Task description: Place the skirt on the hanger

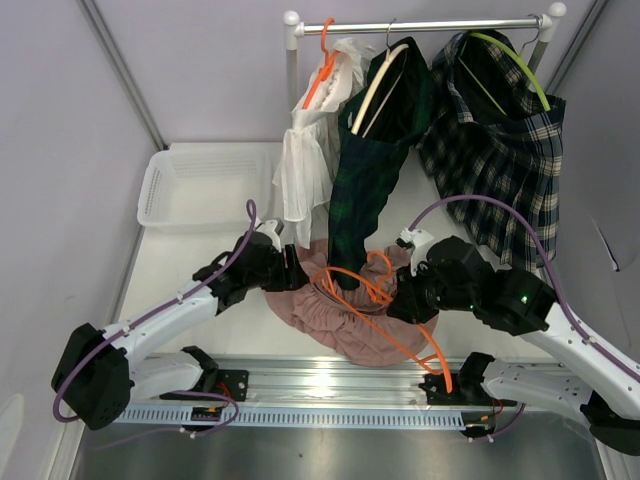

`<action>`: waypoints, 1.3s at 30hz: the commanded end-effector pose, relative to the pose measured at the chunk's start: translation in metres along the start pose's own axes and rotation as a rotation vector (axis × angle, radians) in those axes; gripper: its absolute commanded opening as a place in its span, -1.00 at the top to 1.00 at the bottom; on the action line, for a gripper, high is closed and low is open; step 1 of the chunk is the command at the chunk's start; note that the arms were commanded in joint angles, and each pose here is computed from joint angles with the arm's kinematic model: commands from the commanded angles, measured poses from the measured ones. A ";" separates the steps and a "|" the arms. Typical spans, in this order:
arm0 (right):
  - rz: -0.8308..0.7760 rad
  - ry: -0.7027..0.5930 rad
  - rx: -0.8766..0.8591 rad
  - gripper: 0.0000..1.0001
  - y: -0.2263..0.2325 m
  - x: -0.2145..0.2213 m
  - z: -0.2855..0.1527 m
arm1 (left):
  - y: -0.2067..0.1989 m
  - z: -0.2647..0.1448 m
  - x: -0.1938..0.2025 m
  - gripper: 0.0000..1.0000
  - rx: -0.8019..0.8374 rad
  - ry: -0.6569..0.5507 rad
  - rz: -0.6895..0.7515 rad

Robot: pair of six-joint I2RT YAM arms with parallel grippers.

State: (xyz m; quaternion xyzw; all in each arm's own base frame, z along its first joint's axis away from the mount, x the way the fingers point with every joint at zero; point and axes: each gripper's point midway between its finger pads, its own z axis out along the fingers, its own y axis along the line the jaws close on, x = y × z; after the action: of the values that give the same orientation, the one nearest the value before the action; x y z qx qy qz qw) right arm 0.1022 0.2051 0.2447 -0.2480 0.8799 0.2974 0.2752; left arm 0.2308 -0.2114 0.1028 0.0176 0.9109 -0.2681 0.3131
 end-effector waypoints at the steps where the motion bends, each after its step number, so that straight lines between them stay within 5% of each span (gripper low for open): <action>1: 0.010 -0.030 0.006 1.00 0.000 -0.004 -0.001 | 0.000 -0.004 -0.007 -0.25 0.006 -0.031 0.022; 21: -0.027 0.046 0.093 1.00 -0.012 0.015 0.006 | -0.006 -0.003 -0.009 -0.26 0.032 -0.014 0.064; 39: -0.079 0.057 0.165 1.00 -0.016 0.014 0.013 | -0.044 -0.008 -0.005 -0.16 0.031 0.037 0.310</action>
State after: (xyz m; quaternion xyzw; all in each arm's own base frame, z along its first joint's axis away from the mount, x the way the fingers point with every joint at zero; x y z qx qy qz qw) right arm 0.0999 0.1963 0.2076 -0.2737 0.9045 0.2021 0.2570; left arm 0.2164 -0.2386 0.1251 0.1456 0.9031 -0.2433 0.3226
